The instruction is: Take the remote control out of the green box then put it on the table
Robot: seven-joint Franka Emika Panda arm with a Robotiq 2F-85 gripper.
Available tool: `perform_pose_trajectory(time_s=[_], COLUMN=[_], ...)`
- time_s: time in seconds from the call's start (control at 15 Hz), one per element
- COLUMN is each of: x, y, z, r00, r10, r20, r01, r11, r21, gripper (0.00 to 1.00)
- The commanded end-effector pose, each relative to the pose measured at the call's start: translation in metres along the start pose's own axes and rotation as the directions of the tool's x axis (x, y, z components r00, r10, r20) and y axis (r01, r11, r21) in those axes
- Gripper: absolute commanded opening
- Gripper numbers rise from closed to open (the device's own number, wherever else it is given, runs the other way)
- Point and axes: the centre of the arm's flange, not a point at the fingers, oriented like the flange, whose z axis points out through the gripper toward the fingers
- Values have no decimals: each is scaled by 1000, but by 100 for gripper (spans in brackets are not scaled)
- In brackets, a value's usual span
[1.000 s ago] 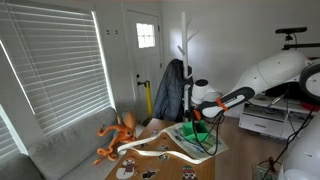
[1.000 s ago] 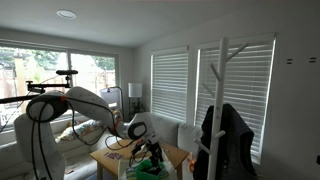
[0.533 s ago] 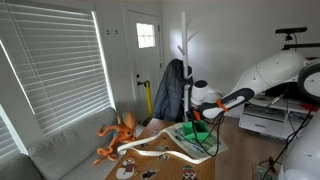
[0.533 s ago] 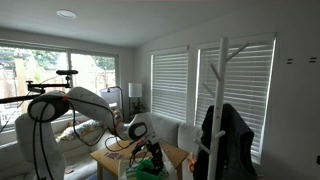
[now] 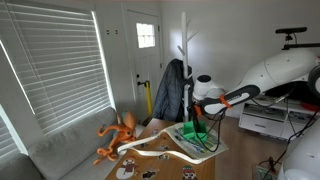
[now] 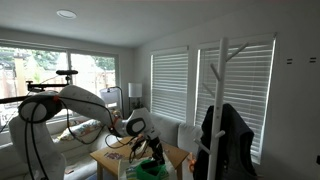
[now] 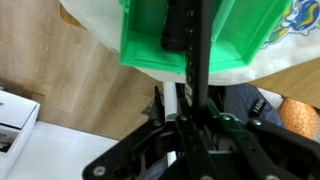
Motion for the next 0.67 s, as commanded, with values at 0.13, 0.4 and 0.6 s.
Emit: perform_pose_trajectory(time_s=[0.13,0.4,0.6], x=[19,6,-32], y=[20,5,-26], z=[-56,-81,-87], r00=[1000,989,951], r10=[20,-125,-286], r20=[8,79,115], r01=[-21,98,234], r11=[990,955,914], r21=[138,279,332], gripper=[5,5,5])
